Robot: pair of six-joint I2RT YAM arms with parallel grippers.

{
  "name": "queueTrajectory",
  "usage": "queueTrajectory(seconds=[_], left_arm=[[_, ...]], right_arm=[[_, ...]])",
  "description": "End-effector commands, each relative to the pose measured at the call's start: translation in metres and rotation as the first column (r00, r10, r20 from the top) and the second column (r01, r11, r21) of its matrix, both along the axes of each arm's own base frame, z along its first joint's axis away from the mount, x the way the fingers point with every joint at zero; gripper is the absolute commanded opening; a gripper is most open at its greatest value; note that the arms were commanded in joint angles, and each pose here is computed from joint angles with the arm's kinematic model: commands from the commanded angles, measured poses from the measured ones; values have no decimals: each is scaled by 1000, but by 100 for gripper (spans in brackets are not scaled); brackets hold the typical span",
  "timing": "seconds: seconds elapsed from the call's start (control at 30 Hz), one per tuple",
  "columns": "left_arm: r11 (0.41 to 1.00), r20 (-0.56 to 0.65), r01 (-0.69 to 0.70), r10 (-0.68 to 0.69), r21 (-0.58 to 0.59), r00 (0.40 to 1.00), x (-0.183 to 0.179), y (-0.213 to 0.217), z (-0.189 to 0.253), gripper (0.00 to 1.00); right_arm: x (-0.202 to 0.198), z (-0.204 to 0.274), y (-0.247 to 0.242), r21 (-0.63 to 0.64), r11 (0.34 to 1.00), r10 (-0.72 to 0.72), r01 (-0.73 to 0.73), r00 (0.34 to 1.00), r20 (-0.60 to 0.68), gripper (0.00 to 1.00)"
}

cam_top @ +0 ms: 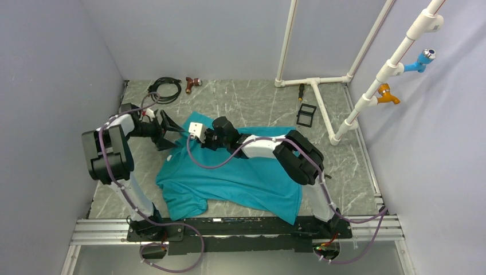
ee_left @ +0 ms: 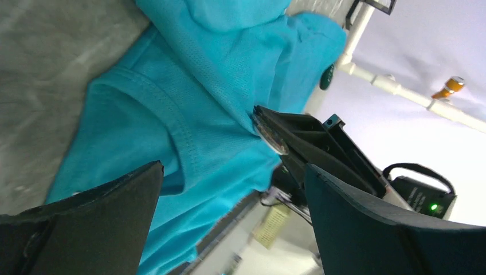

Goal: Remove the brooch from the garment

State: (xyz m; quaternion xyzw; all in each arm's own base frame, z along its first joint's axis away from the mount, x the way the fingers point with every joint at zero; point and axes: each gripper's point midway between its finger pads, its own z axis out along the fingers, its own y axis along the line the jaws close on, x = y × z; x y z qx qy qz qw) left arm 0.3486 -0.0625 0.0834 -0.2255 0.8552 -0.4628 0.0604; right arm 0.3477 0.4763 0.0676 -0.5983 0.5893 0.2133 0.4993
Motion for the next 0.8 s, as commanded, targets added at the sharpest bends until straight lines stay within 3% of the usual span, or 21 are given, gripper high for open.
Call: queueTrajectory(seconds=[0.0, 0.23, 0.37, 0.43, 0.57, 0.77], left_arm=[[978, 273, -17, -42, 209, 961, 16, 29, 25, 99], [897, 530, -84, -178, 433, 829, 26, 56, 41, 99], [885, 582, -27, -283, 465, 762, 24, 52, 44, 100], [909, 602, 42, -309, 414, 737, 26, 42, 53, 99], [973, 510, 165, -225, 162, 830, 23, 11, 54, 94], [977, 398, 213, -194, -5, 897, 12, -20, 45, 74]], right_arm=[[7, 28, 12, 105, 994, 13, -7, 998, -54, 0], [6, 28, 12, 127, 992, 26, -12, 994, -108, 0], [14, 27, 9, 114, 993, -5, 12, 998, -57, 0], [17, 28, 8, 105, 994, -7, 9, 1000, -12, 0], [19, 31, 7, 94, 996, 1, -7, 997, 73, 0], [17, 32, 8, 93, 996, 7, -15, 997, 83, 0]])
